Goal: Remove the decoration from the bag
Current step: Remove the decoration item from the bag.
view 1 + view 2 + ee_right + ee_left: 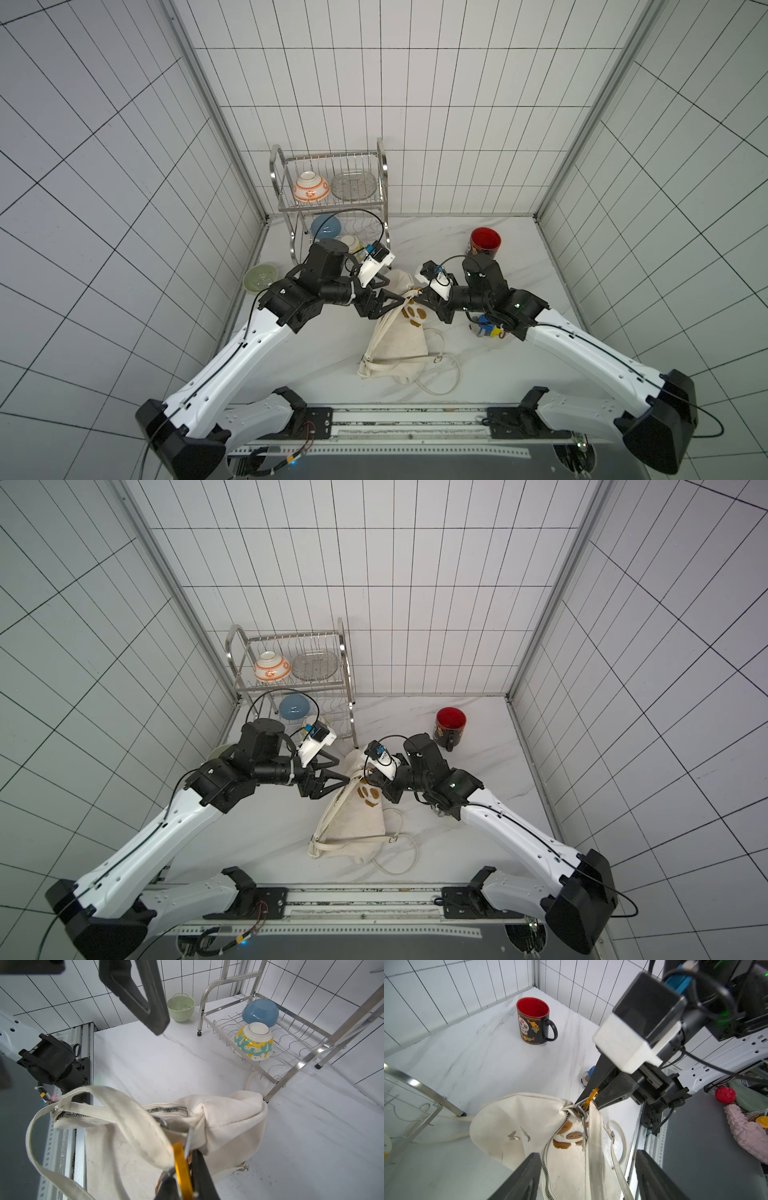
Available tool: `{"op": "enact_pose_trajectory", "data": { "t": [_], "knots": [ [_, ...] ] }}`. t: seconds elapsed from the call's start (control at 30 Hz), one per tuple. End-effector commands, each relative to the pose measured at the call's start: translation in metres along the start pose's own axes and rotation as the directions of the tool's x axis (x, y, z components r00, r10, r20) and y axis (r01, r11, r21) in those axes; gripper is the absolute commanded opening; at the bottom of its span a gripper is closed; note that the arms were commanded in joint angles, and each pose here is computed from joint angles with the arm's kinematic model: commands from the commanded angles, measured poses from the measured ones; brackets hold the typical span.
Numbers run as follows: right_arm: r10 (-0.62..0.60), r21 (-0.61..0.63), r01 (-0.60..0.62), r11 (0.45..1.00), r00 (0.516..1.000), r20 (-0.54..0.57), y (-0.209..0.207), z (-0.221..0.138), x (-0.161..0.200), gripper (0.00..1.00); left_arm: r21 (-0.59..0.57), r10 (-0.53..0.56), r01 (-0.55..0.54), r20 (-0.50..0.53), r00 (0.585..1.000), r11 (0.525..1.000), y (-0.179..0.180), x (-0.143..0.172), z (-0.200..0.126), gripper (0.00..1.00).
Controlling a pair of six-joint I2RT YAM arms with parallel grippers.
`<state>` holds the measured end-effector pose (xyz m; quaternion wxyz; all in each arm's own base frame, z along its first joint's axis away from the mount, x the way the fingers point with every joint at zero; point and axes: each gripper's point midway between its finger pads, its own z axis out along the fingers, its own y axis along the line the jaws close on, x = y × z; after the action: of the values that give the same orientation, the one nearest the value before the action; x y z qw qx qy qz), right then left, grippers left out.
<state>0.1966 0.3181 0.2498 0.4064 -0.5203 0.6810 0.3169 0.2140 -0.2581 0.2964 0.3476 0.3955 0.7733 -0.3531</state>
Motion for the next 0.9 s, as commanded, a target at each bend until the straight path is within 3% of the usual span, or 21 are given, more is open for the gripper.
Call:
{"op": "enact_pose_trajectory", "data": {
  "t": [0.0,0.1,0.23,0.37,0.47,0.57,0.87],
  "knots": [
    [-0.014,-0.001,0.014,1.0,0.999,0.039,0.004,-0.005,-0.02,0.08,-0.059,0.006,-0.012,-0.092,0.996,0.998,0.011,0.024,0.012,0.72],
    [-0.021,-0.002,0.021,1.0,1.0,0.024,0.005,-0.003,-0.016,0.08,-0.076,0.02,-0.023,-0.052,0.998,0.997,0.01,0.009,0.006,0.72],
    [-0.039,-0.006,0.04,0.999,0.999,0.014,0.01,0.0,-0.015,0.08,-0.22,-0.015,0.018,0.019,1.0,0.975,0.035,-0.007,-0.015,0.72],
    [-0.046,-0.01,0.046,0.999,0.999,0.005,0.012,0.002,-0.014,0.08,-0.2,-0.063,0.092,0.147,0.987,0.975,0.048,-0.023,-0.031,0.72],
    [-0.05,-0.006,0.05,0.999,0.999,0.005,0.013,0.002,-0.014,0.08,-0.184,-0.087,0.1,0.077,0.993,0.978,0.053,-0.006,-0.015,0.72],
    [-0.051,0.002,0.051,0.999,0.999,0.005,0.012,0.001,-0.014,0.08,-0.093,-0.102,0.101,-0.009,0.995,0.99,0.039,0.007,0.004,0.72],
    [-0.051,0.009,0.051,0.999,0.999,0.004,0.011,0.001,-0.015,0.08,-0.019,-0.088,0.087,-0.102,0.991,0.996,0.015,0.029,0.029,0.71]
  ]
}}
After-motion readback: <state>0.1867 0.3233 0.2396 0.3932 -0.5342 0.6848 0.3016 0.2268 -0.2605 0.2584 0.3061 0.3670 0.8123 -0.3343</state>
